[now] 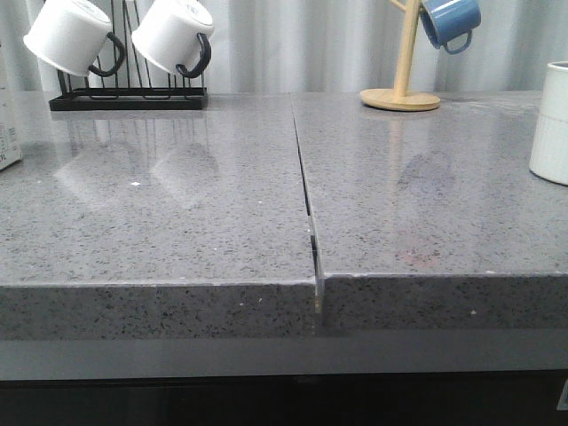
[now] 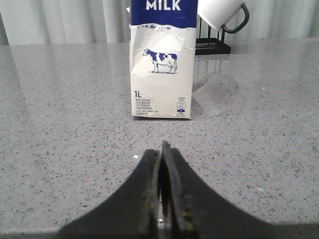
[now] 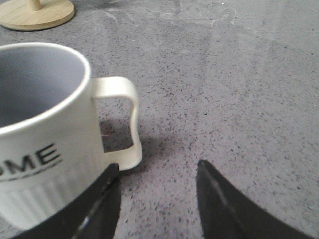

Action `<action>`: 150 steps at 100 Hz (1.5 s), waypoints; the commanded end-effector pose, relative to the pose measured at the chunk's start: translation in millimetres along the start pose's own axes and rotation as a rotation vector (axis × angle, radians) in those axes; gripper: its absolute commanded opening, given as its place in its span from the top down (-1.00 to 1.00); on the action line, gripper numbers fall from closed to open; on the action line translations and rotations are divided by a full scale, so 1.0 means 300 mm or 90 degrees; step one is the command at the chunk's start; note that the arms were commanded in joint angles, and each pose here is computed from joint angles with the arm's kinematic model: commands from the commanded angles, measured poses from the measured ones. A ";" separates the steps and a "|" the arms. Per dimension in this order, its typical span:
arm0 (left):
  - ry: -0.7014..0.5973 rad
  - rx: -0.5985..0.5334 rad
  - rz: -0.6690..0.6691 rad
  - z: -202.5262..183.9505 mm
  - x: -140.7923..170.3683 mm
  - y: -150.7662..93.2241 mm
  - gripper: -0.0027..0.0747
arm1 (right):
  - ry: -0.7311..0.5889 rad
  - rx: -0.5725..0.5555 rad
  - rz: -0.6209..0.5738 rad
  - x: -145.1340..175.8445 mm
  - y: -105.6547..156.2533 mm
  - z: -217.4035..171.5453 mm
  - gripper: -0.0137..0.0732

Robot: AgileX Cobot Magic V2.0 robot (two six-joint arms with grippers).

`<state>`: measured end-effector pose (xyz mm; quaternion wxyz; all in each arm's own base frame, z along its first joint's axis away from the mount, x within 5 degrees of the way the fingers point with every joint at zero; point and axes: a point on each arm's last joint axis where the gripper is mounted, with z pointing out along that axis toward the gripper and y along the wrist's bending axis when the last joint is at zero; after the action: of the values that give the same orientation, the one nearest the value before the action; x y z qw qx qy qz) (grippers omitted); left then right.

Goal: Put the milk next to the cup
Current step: 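Grasp the HOME mug by its cream handle with the right gripper, then carry the mug toward the table center and set it down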

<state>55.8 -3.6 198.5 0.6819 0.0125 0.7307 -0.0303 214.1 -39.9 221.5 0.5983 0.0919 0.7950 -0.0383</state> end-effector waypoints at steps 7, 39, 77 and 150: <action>-0.046 -0.001 -0.008 0.000 0.016 0.001 0.99 | -0.105 -0.006 -0.006 -0.064 0.001 0.058 -0.17; -0.046 -0.001 -0.008 0.000 0.016 0.001 0.99 | -0.087 -0.015 -0.011 -0.074 0.012 0.177 -0.15; -0.046 -0.001 -0.008 0.000 0.016 0.001 0.99 | -0.091 -0.024 -0.013 -0.081 0.026 0.194 0.83; -0.046 -0.001 -0.008 0.000 0.016 0.001 0.99 | -0.098 -0.362 -0.081 -0.145 0.596 0.164 0.84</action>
<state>55.8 -3.6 198.5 0.6819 0.0125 0.7307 -0.0303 296.8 106.1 239.3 0.6136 -0.1205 0.7706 0.1232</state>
